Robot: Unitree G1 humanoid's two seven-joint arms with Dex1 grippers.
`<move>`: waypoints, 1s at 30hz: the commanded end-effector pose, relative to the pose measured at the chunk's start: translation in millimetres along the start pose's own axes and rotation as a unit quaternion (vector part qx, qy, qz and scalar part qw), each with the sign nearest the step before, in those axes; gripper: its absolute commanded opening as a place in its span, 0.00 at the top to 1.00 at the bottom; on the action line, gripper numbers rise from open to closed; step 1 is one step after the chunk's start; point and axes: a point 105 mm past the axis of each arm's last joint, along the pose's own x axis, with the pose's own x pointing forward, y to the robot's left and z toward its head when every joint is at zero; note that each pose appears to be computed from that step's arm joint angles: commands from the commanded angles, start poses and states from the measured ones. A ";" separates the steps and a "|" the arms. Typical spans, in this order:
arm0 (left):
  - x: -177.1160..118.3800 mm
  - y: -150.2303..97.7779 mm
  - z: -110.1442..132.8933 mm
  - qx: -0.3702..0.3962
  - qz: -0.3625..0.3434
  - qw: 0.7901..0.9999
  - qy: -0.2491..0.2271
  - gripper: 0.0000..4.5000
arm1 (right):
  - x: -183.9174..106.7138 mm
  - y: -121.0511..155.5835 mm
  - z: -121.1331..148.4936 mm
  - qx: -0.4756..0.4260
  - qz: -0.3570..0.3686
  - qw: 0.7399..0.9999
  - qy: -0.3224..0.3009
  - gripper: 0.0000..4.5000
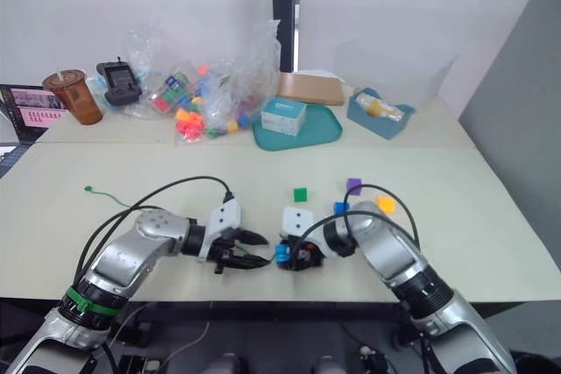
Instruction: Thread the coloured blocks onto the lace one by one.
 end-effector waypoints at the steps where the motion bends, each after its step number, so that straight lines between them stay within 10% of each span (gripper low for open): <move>1: 2.3 1.6 13.3 0.029 0.005 1.000 -0.009 0.07 | -10.3 0.1 12.3 -0.001 -0.004 1.000 -0.026 0.01; 18: 55.1 1.8 5.4 0.059 -0.017 0.998 0.025 0.00 | -60.1 -1.4 -19.5 0.009 -0.051 0.999 0.006 0.00; 28: 50.3 0.0 -1.2 0.069 -0.035 0.996 0.045 0.69 | -39.2 5.8 -22.0 -0.005 -0.029 0.999 0.018 0.00; 30: 49.7 0.0 -1.5 0.070 -0.036 0.996 0.046 0.69 | -37.1 5.0 -22.1 -0.007 -0.030 0.999 0.018 0.05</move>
